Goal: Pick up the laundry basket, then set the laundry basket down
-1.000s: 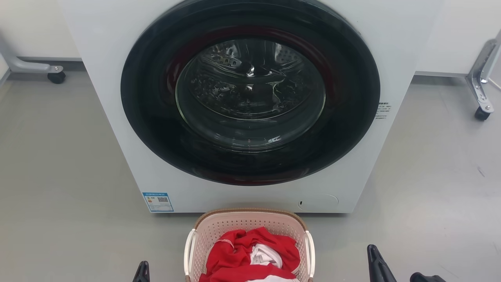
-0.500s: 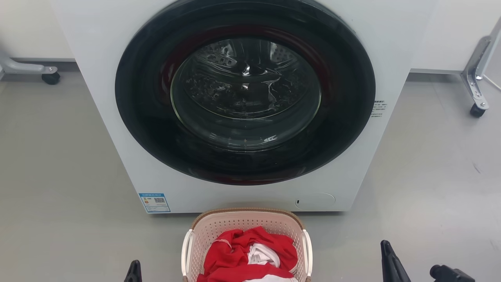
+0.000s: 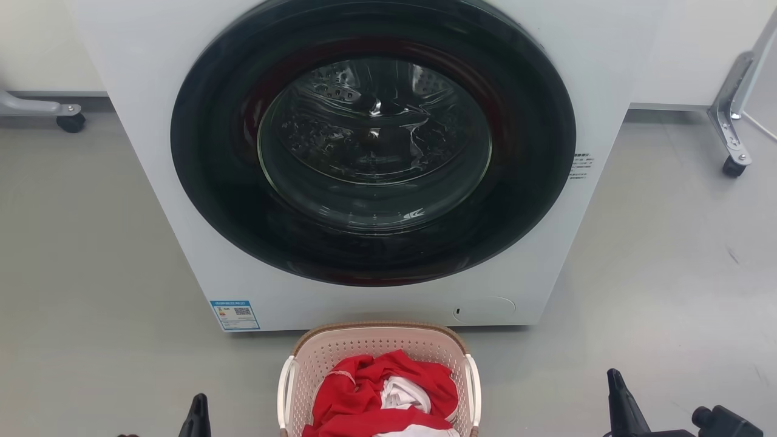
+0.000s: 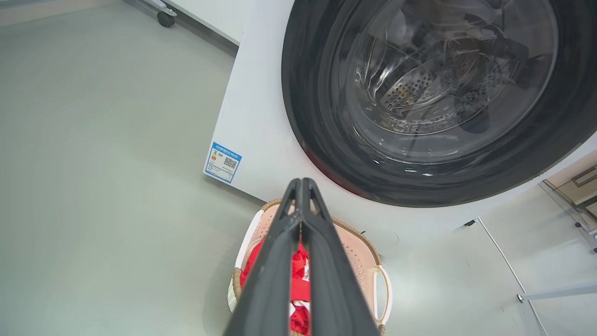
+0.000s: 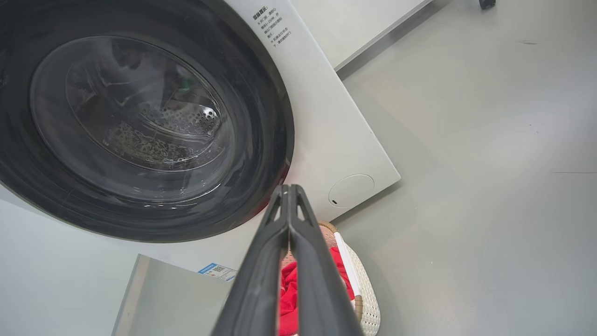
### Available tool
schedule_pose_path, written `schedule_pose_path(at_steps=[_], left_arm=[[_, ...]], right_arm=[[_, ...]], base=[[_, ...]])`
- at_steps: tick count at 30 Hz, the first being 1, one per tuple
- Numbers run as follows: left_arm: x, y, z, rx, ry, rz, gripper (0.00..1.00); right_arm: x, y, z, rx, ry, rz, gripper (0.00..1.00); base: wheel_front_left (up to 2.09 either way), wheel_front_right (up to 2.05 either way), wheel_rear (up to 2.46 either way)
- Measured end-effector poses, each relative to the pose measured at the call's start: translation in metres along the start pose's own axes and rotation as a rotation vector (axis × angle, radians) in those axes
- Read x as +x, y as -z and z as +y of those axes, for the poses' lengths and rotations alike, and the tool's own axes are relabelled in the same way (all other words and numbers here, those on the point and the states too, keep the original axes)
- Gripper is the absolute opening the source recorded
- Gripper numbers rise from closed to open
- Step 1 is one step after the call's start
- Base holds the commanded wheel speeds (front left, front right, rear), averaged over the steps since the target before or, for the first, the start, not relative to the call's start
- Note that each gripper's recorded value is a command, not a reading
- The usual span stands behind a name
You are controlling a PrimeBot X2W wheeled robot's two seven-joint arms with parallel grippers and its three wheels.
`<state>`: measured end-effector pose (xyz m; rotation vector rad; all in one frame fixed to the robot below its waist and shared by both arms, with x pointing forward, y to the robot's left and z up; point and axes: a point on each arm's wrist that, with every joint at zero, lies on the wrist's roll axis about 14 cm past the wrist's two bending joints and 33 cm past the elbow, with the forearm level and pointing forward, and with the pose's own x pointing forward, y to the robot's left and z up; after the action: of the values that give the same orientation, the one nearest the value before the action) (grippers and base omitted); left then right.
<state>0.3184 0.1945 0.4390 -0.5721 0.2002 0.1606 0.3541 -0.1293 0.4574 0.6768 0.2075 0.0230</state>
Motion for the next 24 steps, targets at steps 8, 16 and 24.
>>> schedule_pose_path(at_steps=[8, 16, 24], left_arm=[[0.006, 0.0, -0.001, -0.118, 0.001, 0.021, 0.0], [0.013, -0.005, -0.004, -0.237, 0.01, 0.025, 0.0], [0.019, -0.008, -0.008, -0.362, 0.03, 0.036, 0.0]], right_arm=[[0.004, -0.007, -0.006, 0.114, 0.014, -0.001, 0.0], [0.005, -0.01, -0.016, 0.222, 0.035, 0.004, 0.0], [0.007, -0.018, -0.021, 0.337, 0.039, -0.01, 0.0]], base=[[0.0, 0.0, 0.0], [0.0, 0.0, 0.0], [0.0, 0.0, 0.0]])
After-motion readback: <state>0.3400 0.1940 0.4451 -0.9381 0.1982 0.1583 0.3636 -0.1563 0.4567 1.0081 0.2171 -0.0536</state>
